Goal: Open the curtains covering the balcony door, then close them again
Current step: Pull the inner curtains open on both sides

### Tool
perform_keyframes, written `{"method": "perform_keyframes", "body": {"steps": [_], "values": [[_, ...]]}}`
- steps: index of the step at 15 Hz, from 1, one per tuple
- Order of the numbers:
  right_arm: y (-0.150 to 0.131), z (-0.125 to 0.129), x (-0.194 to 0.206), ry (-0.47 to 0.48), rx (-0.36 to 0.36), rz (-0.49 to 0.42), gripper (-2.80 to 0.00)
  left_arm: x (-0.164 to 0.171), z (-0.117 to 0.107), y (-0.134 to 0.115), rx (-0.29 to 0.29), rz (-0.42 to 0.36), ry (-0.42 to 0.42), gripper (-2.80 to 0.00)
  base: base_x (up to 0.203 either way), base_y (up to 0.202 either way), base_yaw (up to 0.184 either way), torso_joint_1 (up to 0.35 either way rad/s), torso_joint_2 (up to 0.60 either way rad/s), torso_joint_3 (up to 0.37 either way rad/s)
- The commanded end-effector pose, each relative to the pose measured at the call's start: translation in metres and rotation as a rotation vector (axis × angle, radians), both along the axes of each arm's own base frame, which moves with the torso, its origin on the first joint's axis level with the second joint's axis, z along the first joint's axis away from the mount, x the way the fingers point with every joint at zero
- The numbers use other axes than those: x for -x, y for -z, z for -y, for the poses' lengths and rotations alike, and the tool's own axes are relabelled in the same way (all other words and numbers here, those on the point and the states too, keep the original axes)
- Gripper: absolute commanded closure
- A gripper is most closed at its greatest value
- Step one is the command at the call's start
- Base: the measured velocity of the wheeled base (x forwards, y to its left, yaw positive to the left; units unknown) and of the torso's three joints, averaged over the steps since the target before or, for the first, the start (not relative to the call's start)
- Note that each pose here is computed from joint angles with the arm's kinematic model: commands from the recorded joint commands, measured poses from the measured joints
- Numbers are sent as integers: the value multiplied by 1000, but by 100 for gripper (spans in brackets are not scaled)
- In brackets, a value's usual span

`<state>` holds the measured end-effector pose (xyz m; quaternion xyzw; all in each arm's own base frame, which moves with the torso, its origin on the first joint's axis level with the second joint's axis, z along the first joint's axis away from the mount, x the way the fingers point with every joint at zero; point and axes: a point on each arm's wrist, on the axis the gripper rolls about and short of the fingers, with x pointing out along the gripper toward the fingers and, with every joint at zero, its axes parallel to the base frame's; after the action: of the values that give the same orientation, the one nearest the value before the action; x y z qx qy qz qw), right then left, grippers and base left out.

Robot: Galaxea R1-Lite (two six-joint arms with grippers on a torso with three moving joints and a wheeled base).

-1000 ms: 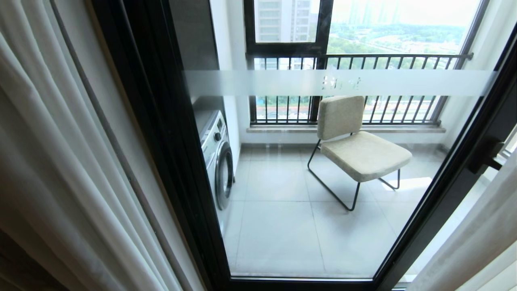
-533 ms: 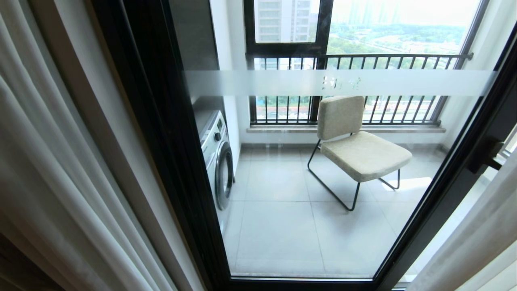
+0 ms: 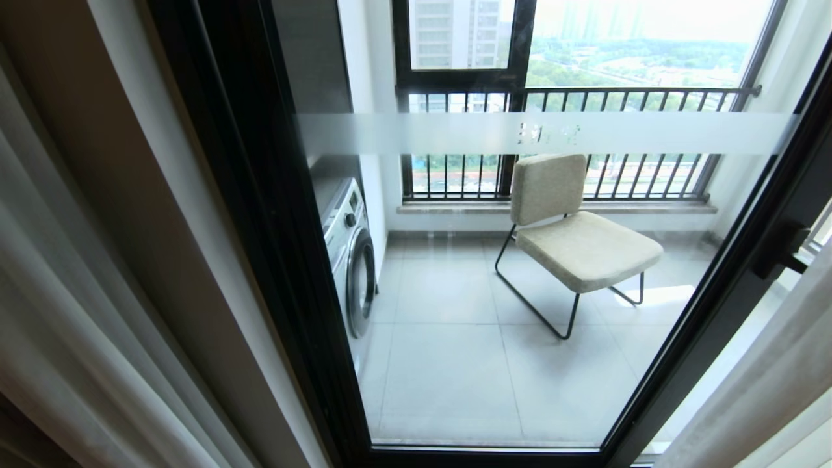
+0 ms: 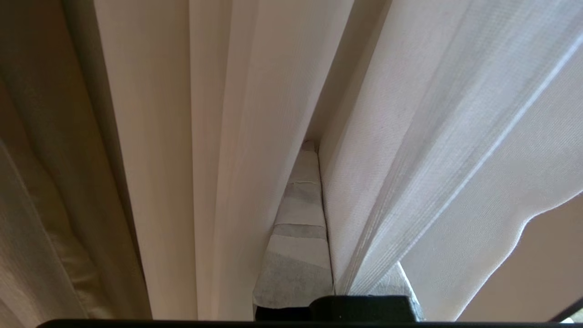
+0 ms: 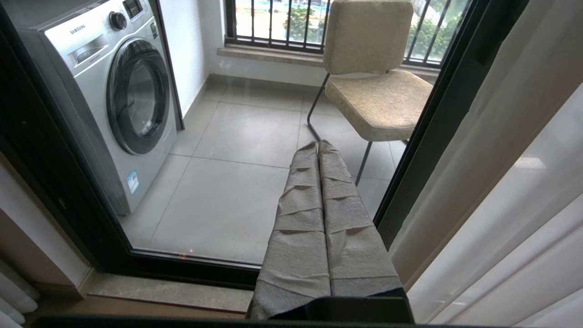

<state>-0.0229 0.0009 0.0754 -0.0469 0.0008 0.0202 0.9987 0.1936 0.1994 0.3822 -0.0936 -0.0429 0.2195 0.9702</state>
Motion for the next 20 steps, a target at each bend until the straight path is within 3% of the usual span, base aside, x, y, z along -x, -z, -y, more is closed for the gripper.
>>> {"method": "perform_keyframes", "body": {"steps": [1,6,9,15,20], "values": [[0,0,0,-1,1,-1,0,-6,-24,10,28,-22,-28,0,0,0,0,0,0,0],[0,0,0,-1,1,0,0,-4,-52,17,43,-33,-87,0,0,0,0,0,0,0],[0,0,0,-1,1,-1,0,0,-55,18,46,-36,-64,0,0,0,0,0,0,0],[0,0,0,-1,1,-1,0,7,-41,6,12,-14,-50,0,0,0,0,0,0,0],[0,0,0,0,1,0,0,16,-24,-7,-32,12,58,0,0,0,0,0,0,0]]}}
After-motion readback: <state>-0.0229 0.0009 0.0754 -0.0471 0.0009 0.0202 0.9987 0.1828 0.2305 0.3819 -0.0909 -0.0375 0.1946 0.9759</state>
